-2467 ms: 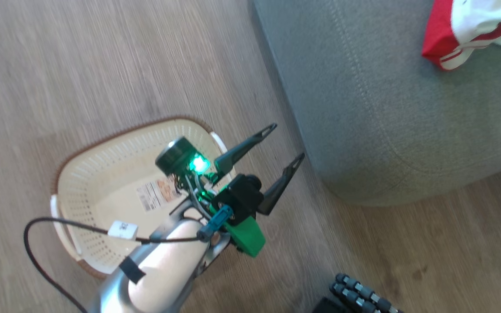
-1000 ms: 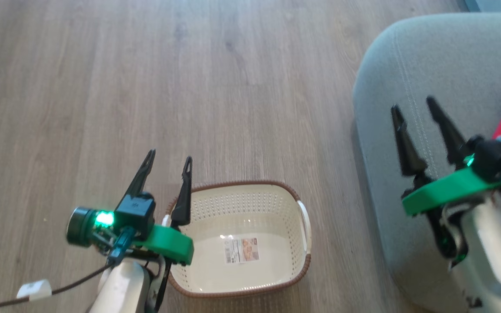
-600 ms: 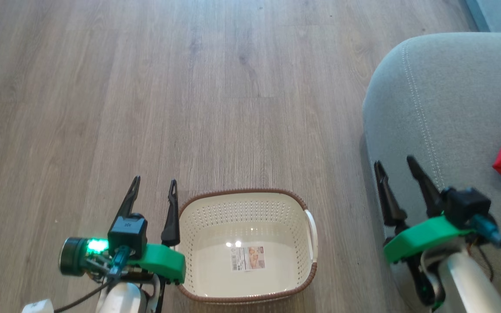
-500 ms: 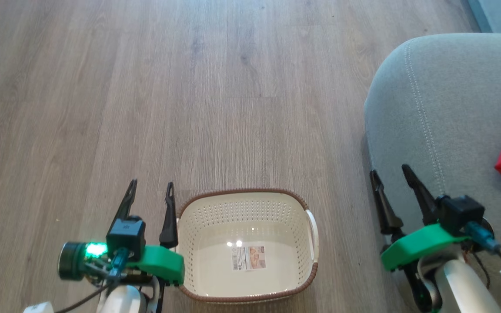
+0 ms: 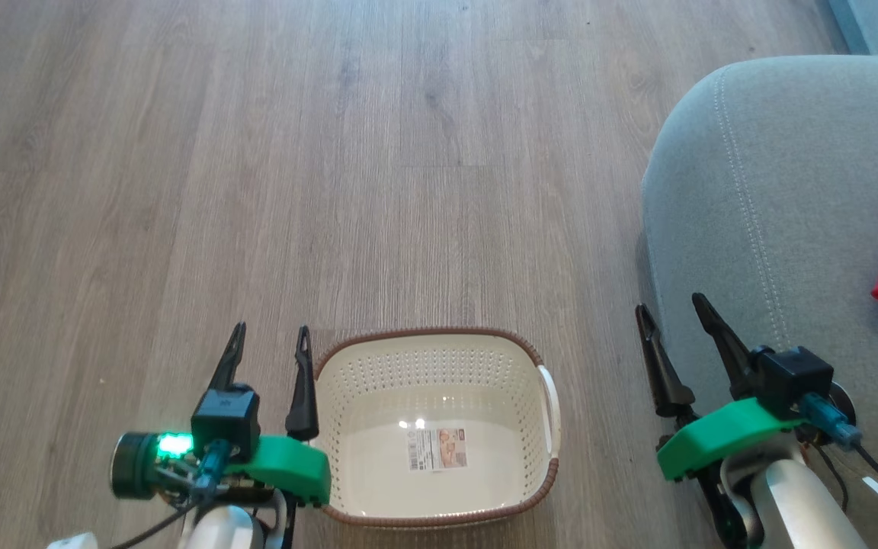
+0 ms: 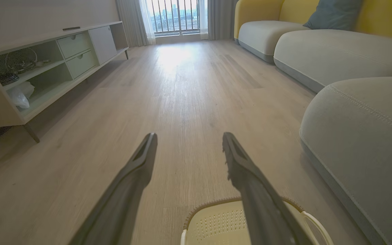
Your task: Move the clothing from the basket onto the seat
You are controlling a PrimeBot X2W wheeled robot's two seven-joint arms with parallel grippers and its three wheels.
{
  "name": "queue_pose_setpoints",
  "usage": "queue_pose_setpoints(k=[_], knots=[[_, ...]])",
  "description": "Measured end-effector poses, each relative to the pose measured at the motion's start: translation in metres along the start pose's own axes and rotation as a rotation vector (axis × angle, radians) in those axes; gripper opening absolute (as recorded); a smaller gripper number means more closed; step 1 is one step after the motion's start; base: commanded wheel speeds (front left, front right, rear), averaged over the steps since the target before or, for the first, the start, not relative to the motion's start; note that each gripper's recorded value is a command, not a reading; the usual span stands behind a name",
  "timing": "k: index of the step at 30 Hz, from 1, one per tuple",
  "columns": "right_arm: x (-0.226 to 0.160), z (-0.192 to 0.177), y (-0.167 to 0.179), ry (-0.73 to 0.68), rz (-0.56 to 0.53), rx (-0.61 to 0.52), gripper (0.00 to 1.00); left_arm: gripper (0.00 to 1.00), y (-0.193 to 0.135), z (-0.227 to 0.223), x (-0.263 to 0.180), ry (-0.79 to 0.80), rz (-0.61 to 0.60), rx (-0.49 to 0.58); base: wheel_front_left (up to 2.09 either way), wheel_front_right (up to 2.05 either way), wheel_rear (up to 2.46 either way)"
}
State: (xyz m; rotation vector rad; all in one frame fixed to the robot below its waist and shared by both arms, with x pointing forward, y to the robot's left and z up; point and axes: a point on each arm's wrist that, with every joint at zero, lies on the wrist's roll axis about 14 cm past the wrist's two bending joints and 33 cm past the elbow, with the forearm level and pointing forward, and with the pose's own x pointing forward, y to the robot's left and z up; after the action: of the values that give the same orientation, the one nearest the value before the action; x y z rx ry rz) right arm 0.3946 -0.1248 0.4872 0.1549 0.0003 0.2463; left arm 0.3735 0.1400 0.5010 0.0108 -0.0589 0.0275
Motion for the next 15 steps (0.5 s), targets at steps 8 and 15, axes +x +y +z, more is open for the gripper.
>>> queue_pose_setpoints(k=[8, 15], knots=[[-0.001, -0.001, -0.001, 0.001, -0.004, 0.000, 1.00, 1.00, -0.007, 0.014, 0.004, -0.037, -0.039, -0.069, 0.00, 0.00, 0.00], [-0.001, -0.001, -0.003, 0.003, -0.009, -0.005, 1.00, 1.00, -0.013, 0.019, 0.006, -0.051, -0.074, -0.097, 0.00, 0.00, 0.00]])
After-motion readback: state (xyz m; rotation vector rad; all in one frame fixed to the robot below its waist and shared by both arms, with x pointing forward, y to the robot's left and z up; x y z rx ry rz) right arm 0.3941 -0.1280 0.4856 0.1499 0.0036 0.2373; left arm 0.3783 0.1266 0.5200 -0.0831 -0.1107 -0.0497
